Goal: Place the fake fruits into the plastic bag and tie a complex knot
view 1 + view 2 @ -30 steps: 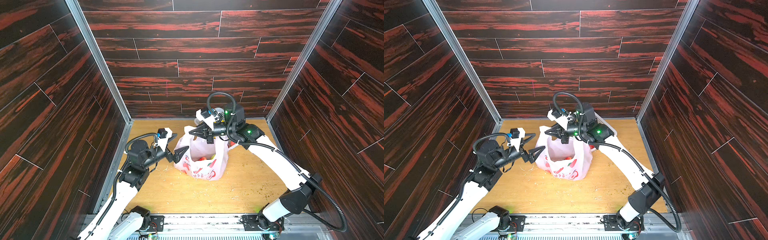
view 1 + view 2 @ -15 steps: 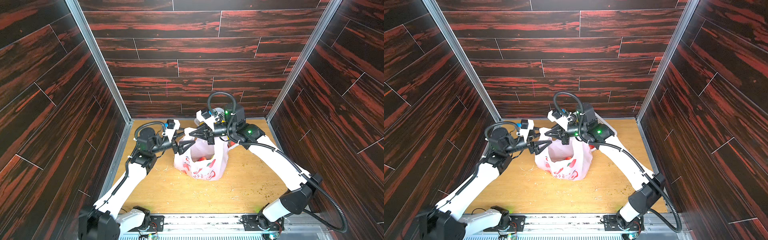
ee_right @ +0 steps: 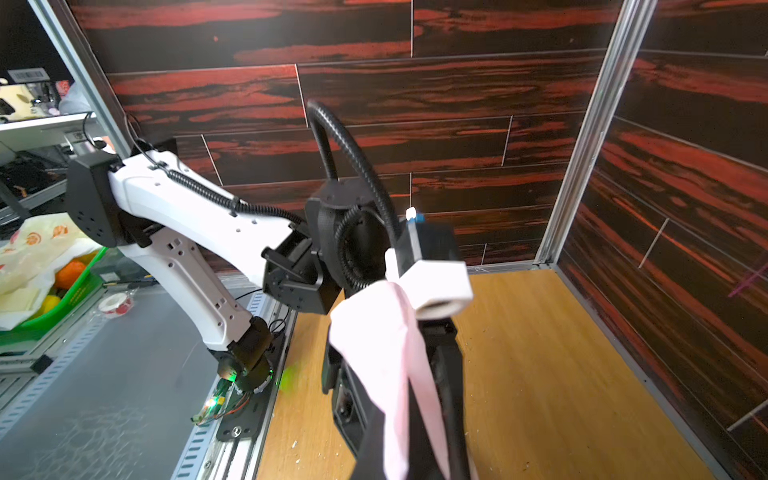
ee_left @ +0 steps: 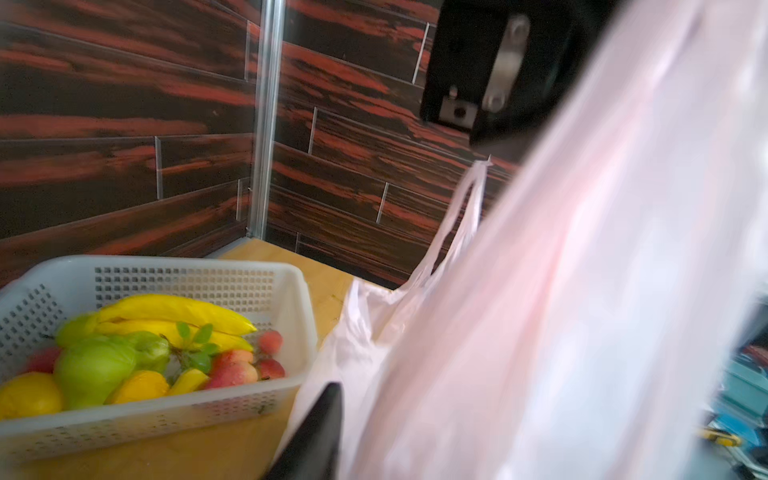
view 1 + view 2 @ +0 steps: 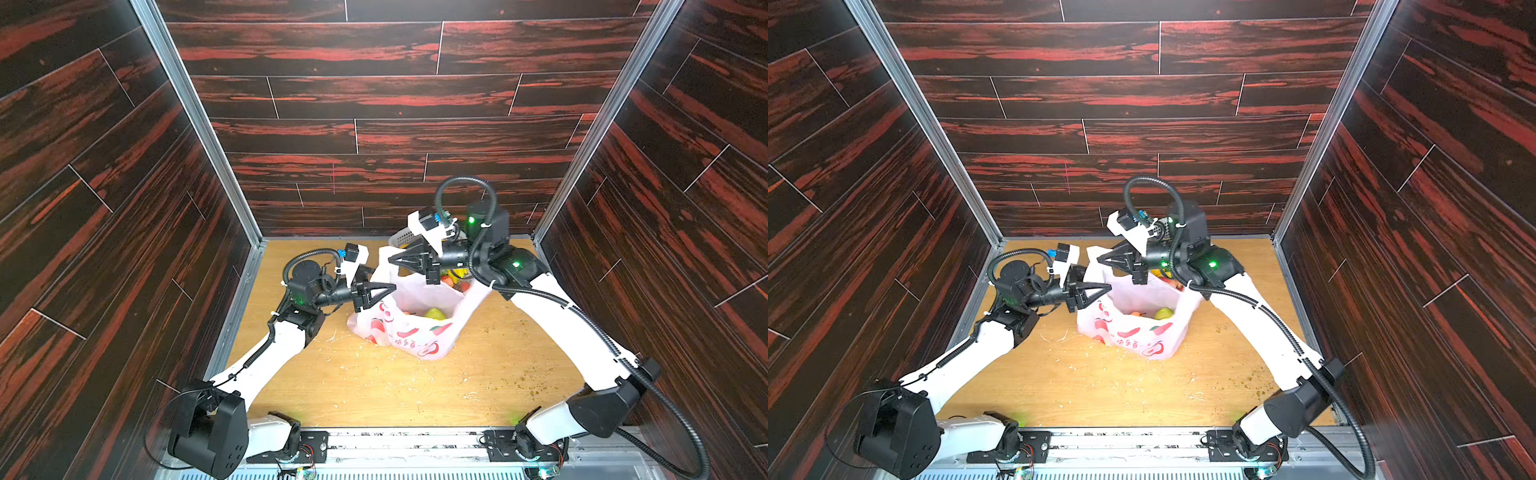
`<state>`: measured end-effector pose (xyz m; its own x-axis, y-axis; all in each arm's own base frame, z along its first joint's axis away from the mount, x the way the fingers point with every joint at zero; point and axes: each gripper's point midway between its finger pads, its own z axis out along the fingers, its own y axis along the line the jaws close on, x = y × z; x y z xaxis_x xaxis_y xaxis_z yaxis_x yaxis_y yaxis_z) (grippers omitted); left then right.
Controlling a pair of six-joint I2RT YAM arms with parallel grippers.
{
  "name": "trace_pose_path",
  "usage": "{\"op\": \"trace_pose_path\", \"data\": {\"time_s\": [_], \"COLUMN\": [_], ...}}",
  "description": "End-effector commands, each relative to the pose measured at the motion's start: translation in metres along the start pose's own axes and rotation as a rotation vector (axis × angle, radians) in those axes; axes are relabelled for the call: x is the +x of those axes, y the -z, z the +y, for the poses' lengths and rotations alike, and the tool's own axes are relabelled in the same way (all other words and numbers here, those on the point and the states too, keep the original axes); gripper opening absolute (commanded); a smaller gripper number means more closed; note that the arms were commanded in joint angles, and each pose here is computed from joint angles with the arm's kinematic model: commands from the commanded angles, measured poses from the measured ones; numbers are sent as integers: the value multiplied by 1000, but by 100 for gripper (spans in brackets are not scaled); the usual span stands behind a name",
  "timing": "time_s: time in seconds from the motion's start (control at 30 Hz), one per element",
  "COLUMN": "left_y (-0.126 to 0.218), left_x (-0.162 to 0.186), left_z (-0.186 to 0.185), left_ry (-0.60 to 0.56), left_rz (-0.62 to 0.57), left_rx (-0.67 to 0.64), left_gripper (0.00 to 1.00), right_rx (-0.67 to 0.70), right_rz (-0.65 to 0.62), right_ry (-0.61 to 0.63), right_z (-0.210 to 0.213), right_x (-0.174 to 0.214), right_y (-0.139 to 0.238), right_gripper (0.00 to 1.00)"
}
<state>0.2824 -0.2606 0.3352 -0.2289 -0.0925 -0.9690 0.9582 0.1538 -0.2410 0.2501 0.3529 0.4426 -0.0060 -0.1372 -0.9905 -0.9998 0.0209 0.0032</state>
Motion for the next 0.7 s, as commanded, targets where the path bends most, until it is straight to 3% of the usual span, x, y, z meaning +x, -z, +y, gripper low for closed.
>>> {"op": "trace_pose_path", "data": {"time_s": [0.0, 0.2, 0.37, 0.5, 0.67], "left_y": [1, 3, 3, 6, 8], "left_x": [-1, 6, 6, 8, 9], "left_z": [-15, -18, -11, -2, 3], "left_ry": [-31, -45, -37, -28, -11], "left_rz": [-3, -3, -12, -22, -28], "left_rx": [37, 23, -29, -93, -128], "left_gripper": [40, 26, 3, 0, 0], "right_rx": [-2, 12, 46, 142, 305], "right_rz": [-48, -39, -29, -20, -45], "right_ry": [44, 24, 14, 9, -9], "right_z": [10, 4, 0, -10, -21], "right_x": [-18, -13, -15, -18, -16], "right_y": [13, 14, 18, 36, 92], "right_gripper": [0, 0, 3, 38, 67]}}
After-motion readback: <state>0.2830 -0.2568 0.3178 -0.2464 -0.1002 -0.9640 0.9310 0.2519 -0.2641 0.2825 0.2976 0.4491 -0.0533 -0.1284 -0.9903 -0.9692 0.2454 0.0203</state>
